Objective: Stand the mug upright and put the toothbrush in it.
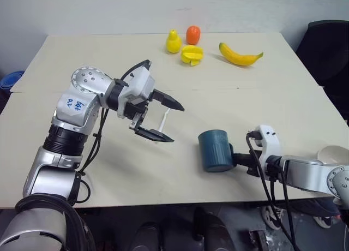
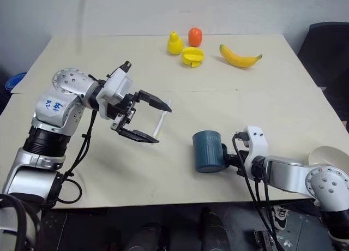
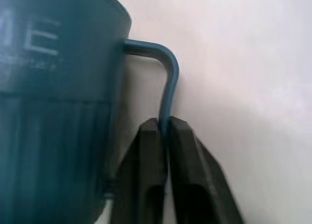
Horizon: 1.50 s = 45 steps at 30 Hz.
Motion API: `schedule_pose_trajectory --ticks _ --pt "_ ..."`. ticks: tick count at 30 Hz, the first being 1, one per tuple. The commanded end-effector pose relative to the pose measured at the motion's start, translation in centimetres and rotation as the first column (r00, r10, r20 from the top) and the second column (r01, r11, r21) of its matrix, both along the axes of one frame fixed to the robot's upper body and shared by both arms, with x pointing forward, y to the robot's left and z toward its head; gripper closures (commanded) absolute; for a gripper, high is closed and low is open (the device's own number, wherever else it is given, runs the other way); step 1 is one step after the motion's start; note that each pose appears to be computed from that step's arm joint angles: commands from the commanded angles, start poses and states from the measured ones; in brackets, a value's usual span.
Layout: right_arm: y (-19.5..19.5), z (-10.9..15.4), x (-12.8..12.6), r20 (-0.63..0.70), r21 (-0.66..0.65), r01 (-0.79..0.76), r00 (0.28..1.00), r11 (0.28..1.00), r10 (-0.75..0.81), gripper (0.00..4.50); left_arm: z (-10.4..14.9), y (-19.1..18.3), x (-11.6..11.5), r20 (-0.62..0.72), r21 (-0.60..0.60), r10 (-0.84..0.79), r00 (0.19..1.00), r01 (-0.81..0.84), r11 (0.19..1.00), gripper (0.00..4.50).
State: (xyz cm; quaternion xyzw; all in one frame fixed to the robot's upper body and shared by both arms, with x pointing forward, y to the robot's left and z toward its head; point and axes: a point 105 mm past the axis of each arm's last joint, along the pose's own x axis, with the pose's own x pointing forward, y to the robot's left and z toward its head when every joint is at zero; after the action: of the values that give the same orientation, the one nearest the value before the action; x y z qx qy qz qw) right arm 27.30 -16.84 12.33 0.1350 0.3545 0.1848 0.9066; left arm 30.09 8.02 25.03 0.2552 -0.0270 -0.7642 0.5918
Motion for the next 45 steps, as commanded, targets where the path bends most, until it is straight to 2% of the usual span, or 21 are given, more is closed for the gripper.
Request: schedule_pose_trajectory --ticks 1,7,9,10,13,16,19,22,24,26,29,33,41,42,45 --pt "-0.2 0.8 0.0 0.030 -0.008 -0.013 0.999 1.000 0.013 4.48 1.2 -0.1 -0.6 0.040 0.003 -0.051 0.998 0.051 0.999 0.00" --pt "-0.3 1.7 0.5 0.080 -0.005 -0.002 0.997 1.000 0.003 4.48 1.0 0.1 -0.7 0.027 0.004 -0.046 0.999 0.046 0.999 0.00" --pt "0.1 2.9 1.2 0.154 0.018 0.000 0.988 1.000 -0.003 4.48 1.1 0.4 -0.5 0.028 0.000 -0.020 0.999 0.020 1.000 0.00" --pt "0.4 4.2 2.3 0.253 0.011 0.015 0.967 1.000 -0.017 4.48 1.4 1.1 -0.1 0.017 -0.018 0.030 0.999 -0.030 0.999 0.00" --pt "1.7 7.3 5.0 0.499 -0.007 0.062 0.865 0.998 -0.051 4.48 1.8 3.7 1.1 -0.041 -0.077 0.209 0.977 -0.212 0.974 0.00" --pt "2.9 8.5 7.0 0.655 -0.060 0.104 0.754 0.993 -0.039 4.48 1.4 5.9 1.8 -0.103 -0.107 0.354 0.930 -0.364 0.925 0.00" --pt "3.6 8.3 8.3 0.774 -0.195 0.160 0.631 0.968 0.052 4.48 0.5 7.6 2.2 -0.134 -0.112 0.458 0.879 -0.472 0.874 0.00" --pt "3.4 7.5 9.6 0.837 -0.179 0.241 0.546 0.954 0.019 4.48 -0.3 8.6 2.5 -0.145 -0.110 0.530 0.835 -0.546 0.830 0.00" --pt "3.8 7.3 9.9 0.886 -0.223 0.278 0.458 0.935 0.075 4.48 -0.2 8.7 2.4 -0.150 -0.118 0.547 0.824 -0.564 0.817 0.00" --pt "3.9 6.8 10.1 0.910 -0.221 0.305 0.407 0.926 0.083 4.48 0.1 8.6 2.4 -0.151 -0.124 0.550 0.821 -0.568 0.814 0.00" --pt "3.0 4.9 10.4 0.907 -0.203 0.343 0.418 0.917 0.045 4.48 0.4 8.4 2.3 -0.145 -0.126 0.550 0.823 -0.567 0.814 0.00" --pt "2.8 2.7 9.1 0.895 -0.243 0.316 0.438 0.917 0.086 4.48 0.5 8.2 2.2 -0.140 -0.116 0.541 0.829 -0.556 0.823 0.00" --pt "3.0 0.8 6.8 0.863 -0.316 0.243 0.475 0.917 0.172 4.48 0.3 7.0 3.0 -0.146 -0.107 0.511 0.847 -0.527 0.843 0.00" --pt "2.8 0.9 6.6 0.865 -0.306 0.237 0.474 0.922 0.165 3.99 0.2 6.8 3.2 -0.148 -0.103 0.512 0.846 -0.528 0.843 0.00" --pt "2.2 1.6 6.5 0.863 -0.315 0.246 0.476 0.917 0.169 3.21 -0.2 6.5 4.1 -0.154 -0.094 0.528 0.835 -0.544 0.834 0.00"
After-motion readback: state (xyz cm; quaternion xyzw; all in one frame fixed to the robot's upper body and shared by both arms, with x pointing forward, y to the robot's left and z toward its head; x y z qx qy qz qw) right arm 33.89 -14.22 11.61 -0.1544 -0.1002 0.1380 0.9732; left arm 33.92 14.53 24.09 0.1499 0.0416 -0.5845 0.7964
